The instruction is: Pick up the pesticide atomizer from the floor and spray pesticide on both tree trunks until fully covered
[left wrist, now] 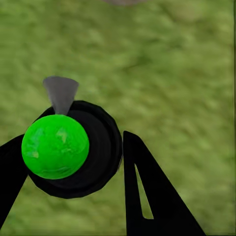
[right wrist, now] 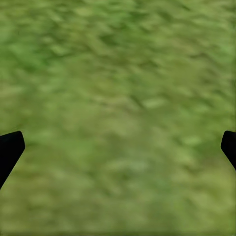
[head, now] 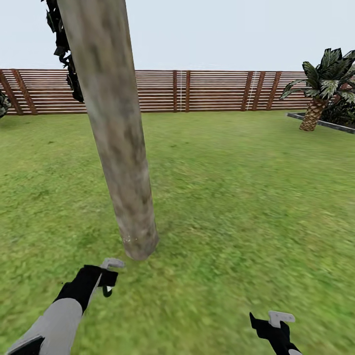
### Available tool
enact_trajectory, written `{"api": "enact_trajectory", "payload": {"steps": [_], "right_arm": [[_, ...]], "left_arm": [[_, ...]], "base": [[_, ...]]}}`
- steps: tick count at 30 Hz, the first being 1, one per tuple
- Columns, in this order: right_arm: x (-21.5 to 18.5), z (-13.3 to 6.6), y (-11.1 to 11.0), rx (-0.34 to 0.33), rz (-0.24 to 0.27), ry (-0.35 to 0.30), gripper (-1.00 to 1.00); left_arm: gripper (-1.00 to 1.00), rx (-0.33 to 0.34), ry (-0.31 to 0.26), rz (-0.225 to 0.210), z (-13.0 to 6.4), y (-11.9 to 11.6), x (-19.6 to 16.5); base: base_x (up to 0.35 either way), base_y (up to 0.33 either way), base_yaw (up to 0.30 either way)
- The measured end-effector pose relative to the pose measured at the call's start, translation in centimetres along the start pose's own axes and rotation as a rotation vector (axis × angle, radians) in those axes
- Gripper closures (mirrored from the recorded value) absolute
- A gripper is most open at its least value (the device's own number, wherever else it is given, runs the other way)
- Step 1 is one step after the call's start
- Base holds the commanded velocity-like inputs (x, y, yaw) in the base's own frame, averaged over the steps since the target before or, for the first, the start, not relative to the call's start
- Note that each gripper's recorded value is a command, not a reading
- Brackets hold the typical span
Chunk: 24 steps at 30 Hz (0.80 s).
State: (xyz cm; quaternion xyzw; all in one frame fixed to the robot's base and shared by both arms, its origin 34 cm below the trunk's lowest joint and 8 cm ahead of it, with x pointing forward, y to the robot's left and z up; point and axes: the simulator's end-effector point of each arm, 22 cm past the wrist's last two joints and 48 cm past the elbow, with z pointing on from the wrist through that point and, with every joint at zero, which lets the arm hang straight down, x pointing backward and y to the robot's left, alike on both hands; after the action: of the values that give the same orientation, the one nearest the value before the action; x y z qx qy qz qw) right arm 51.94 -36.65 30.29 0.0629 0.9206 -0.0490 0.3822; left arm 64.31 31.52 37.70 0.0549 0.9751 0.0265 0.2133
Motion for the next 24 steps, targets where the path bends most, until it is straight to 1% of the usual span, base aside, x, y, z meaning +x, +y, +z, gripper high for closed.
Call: {"api": "enact_trajectory", "payload": {"steps": [2, 5, 8, 11, 15, 17, 20, 22, 24], "right_arm": [[0.0, 0.0, 0.0, -0.001, 0.000, 0.000, -1.00], [0.0, 0.0, 0.0, -0.002, 0.000, 0.000, -1.00], [0.1, 0.0, 0.0, -0.002, 0.000, 0.001, -1.00], [0.1, 0.0, 0.0, -0.002, -0.001, 0.001, -1.00], [0.1, 0.0, 0.0, -0.001, 0.000, 0.002, -1.00], [0.1, 0.0, 0.0, -0.002, -0.001, 0.002, -1.00], [0.1, 0.0, 0.0, -0.002, -0.001, 0.001, -1.00], [0.1, 0.0, 0.2, -0.006, -0.003, 0.002, -1.00], [0.1, 0.0, 0.2, -0.007, -0.004, 0.002, -1.00]], "left_arm": [[1.00, 0.015, -0.020, 0.000, -0.5, 1.1, -0.8], [1.00, 0.017, -0.034, 0.008, -0.7, 0.9, -1.4], [1.00, 0.044, -0.043, 0.009, -0.7, -1.1, -1.9], [1.00, 0.062, -0.052, 0.011, -0.8, -2.6, -2.4], [1.00, 0.066, -0.060, 0.012, -0.9, -2.9, -3.0], [1.00, 0.080, -0.046, 0.012, -1.1, -4.2, -3.3], [1.00, 0.055, -0.043, 0.021, -2.0, -3.4, -4.4], [1.00, 0.010, -0.071, 0.021, -3.1, -1.2, -6.1], [1.00, -0.020, -0.076, 0.019, -3.4, 0.8, -6.2]], "base": [[0.000, 0.000, 0.000], [0.000, 0.000, 0.000], [-0.016, 0.000, 0.000], [-0.229, 0.000, 0.000], [-0.096, 0.000, 0.000], [-0.013, 0.000, 0.000], [-0.004, 0.000, 0.000], [0.000, 0.000, 0.000], [0.000, 0.000, 0.000]]}}
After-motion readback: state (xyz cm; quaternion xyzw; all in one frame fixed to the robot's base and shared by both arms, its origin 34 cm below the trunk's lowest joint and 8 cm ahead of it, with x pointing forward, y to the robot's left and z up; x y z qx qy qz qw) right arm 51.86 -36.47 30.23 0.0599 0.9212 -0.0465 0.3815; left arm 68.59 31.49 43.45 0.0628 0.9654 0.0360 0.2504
